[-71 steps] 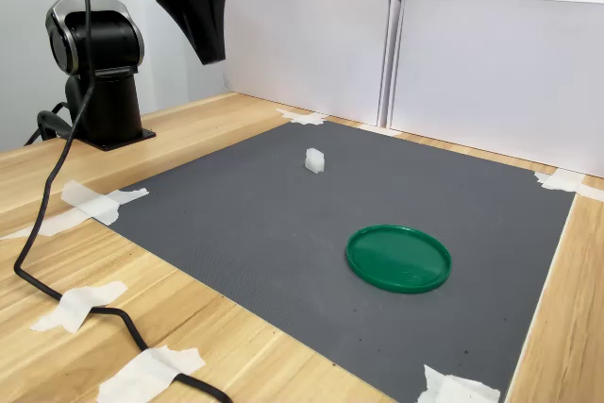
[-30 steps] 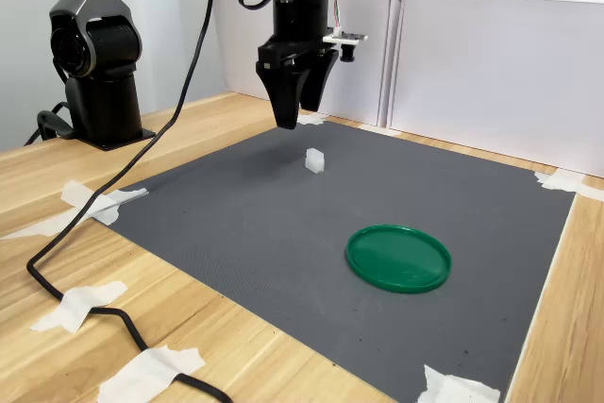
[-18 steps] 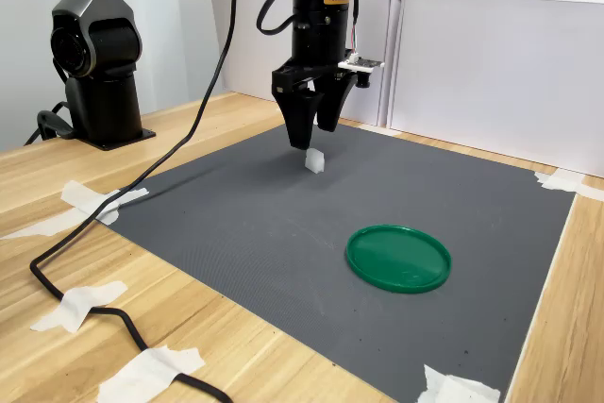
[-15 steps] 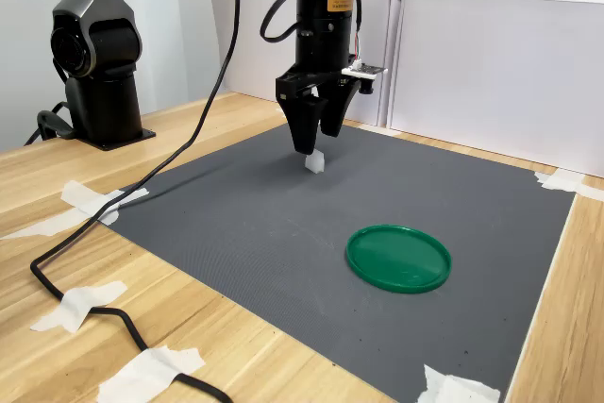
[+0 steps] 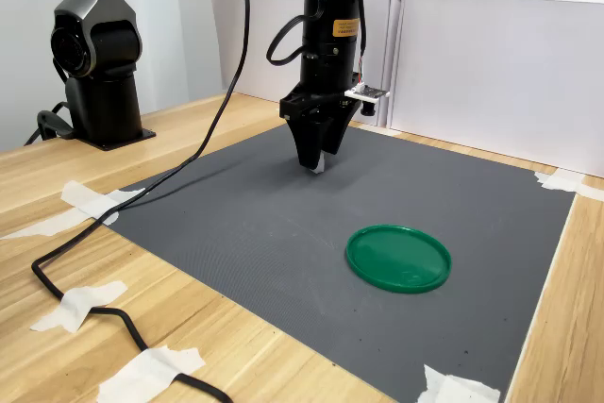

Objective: Grasp a white terminal and put it on the green lid.

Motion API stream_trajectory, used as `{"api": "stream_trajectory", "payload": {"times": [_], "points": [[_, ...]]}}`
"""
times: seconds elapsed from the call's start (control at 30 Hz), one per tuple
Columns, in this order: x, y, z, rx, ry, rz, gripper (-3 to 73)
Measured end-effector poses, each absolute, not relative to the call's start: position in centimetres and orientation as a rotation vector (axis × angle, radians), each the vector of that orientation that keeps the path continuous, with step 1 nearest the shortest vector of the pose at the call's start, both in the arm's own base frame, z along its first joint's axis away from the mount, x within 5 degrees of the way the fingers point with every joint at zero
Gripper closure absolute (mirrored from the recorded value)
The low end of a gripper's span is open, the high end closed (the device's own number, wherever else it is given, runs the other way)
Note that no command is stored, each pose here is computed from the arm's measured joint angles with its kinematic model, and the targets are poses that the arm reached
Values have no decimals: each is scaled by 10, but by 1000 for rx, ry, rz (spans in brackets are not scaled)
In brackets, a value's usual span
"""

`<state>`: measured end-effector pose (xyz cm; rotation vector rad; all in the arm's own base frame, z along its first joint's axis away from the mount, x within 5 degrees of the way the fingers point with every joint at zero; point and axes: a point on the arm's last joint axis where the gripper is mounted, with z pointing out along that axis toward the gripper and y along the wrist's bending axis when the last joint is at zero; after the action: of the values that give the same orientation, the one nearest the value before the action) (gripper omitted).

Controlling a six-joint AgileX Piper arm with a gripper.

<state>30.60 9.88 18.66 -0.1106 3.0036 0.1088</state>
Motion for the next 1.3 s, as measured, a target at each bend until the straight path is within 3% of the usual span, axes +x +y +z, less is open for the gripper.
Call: {"api": "stream_trajectory", "payload": {"times": [0.63,0.73,1.07,1.3], "points": [[309,100,175,-114,3030,98,186],[309,100,175,-131,3026,98,246],[310,100,175,-134,3020,100,545],[310,100,175,-135,3018,100,593]]}}
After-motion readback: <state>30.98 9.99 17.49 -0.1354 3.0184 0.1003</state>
